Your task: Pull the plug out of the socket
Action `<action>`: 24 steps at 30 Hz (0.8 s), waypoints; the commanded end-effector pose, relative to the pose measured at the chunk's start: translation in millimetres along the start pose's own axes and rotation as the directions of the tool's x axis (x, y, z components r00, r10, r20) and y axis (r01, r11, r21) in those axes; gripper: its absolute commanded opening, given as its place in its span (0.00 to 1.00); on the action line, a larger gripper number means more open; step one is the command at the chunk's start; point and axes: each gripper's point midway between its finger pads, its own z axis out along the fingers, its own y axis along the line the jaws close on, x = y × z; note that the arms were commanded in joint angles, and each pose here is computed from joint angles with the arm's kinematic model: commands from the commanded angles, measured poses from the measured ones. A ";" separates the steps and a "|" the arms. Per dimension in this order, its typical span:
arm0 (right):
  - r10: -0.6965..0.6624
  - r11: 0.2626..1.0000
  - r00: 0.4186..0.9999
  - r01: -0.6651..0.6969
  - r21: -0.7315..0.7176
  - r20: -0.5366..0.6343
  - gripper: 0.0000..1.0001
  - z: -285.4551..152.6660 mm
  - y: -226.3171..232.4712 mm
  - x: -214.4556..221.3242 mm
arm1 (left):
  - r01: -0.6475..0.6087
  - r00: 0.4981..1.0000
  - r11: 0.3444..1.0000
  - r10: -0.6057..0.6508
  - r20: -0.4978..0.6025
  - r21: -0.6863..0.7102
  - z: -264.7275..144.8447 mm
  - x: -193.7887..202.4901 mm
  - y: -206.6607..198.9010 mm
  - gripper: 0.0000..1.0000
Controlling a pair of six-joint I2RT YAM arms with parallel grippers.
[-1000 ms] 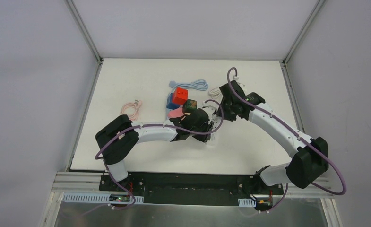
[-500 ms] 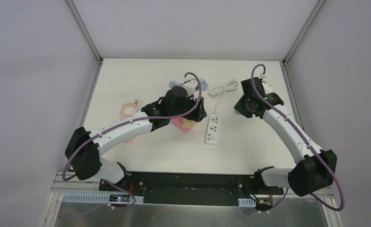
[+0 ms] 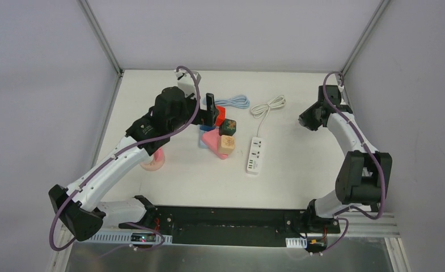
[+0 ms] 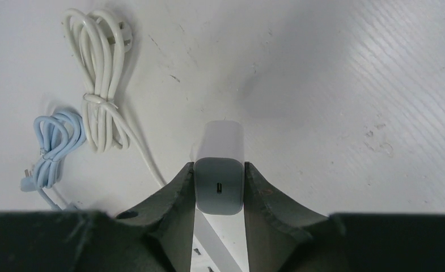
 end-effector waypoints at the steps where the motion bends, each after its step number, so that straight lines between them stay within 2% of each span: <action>1: 0.016 0.991 1.000 -0.015 -0.130 0.001 0.07 12.0 28.2 -27.9 | -0.052 0.997 0.991 0.059 0.051 -0.126 -20.5 -25.9 28.1 0.99; 10: 0.088 0.982 0.989 -0.106 -0.154 -0.121 0.11 45.3 5.5 -33.3 | -0.018 0.997 0.981 0.032 0.070 -0.195 -27.8 -25.7 43.1 0.99; 14: 0.091 0.984 0.985 -0.111 -0.137 -0.149 0.18 55.7 -4.4 -31.7 | 0.006 0.998 0.975 0.007 0.058 -0.221 -29.3 -12.5 51.5 0.99; 18: 0.101 0.986 0.980 -0.121 -0.112 -0.172 0.32 64.7 -17.6 -31.3 | 0.020 0.999 0.967 -0.012 0.031 -0.254 -32.4 -0.1 59.8 0.99; 24: 0.095 0.994 0.980 -0.101 -0.026 -0.177 0.64 69.4 -35.2 -28.9 | 0.028 0.999 0.955 -0.037 -0.023 -0.296 -28.7 14.6 68.8 0.98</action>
